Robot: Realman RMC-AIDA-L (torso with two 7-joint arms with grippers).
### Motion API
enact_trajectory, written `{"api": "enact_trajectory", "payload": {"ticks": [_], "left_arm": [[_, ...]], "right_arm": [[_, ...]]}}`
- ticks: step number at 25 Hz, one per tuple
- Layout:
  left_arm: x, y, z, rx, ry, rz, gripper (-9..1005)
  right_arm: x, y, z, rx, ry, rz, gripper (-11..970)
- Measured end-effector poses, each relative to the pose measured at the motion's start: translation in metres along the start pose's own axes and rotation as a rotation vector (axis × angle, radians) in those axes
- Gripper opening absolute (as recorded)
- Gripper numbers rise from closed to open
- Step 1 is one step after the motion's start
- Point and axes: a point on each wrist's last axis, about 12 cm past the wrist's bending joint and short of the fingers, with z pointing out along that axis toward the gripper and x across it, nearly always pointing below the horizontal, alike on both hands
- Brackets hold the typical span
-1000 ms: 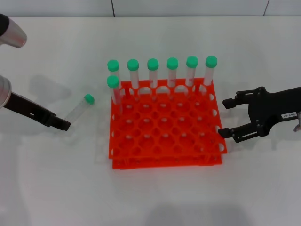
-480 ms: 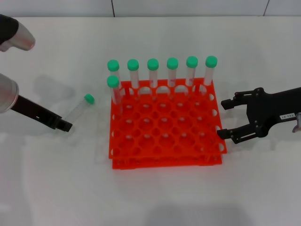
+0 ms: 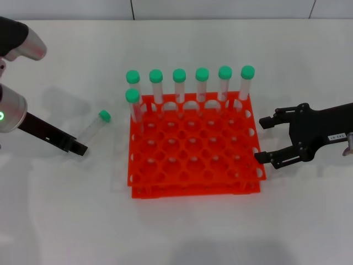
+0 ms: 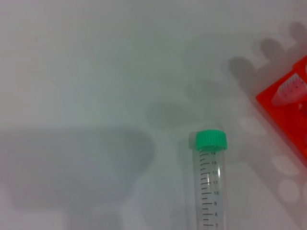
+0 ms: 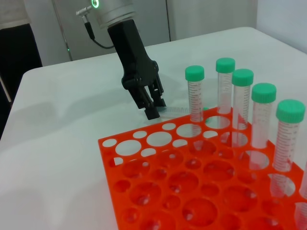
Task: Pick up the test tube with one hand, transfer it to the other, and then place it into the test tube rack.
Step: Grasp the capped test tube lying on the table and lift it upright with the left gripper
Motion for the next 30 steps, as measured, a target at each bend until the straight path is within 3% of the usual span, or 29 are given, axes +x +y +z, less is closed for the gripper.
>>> {"api": "enact_trajectory", "payload": {"ticks": [10,17,26,30], "left_arm": [[-0.001,0.0,0.001,-0.018,0.014,-0.002,371],[-0.004,0.001,-0.006,-0.033,-0.018,0.002,199],[-0.002,0.007,-0.036,-0.113,-0.289,0.023,199],[0.005,0.011,-0.04,-0.111,-0.499,0.085,200]], "right_arm": [[0.0,0.0,0.0,0.005,0.001,0.001,856],[0.002,0.0,-0.001,0.005,0.002,0.003,856],[0.002,0.0,-0.003,0.007,-0.001,0.007,856],[0.003,0.001,-0.001,0.006,-0.002,0.008,855]]}}
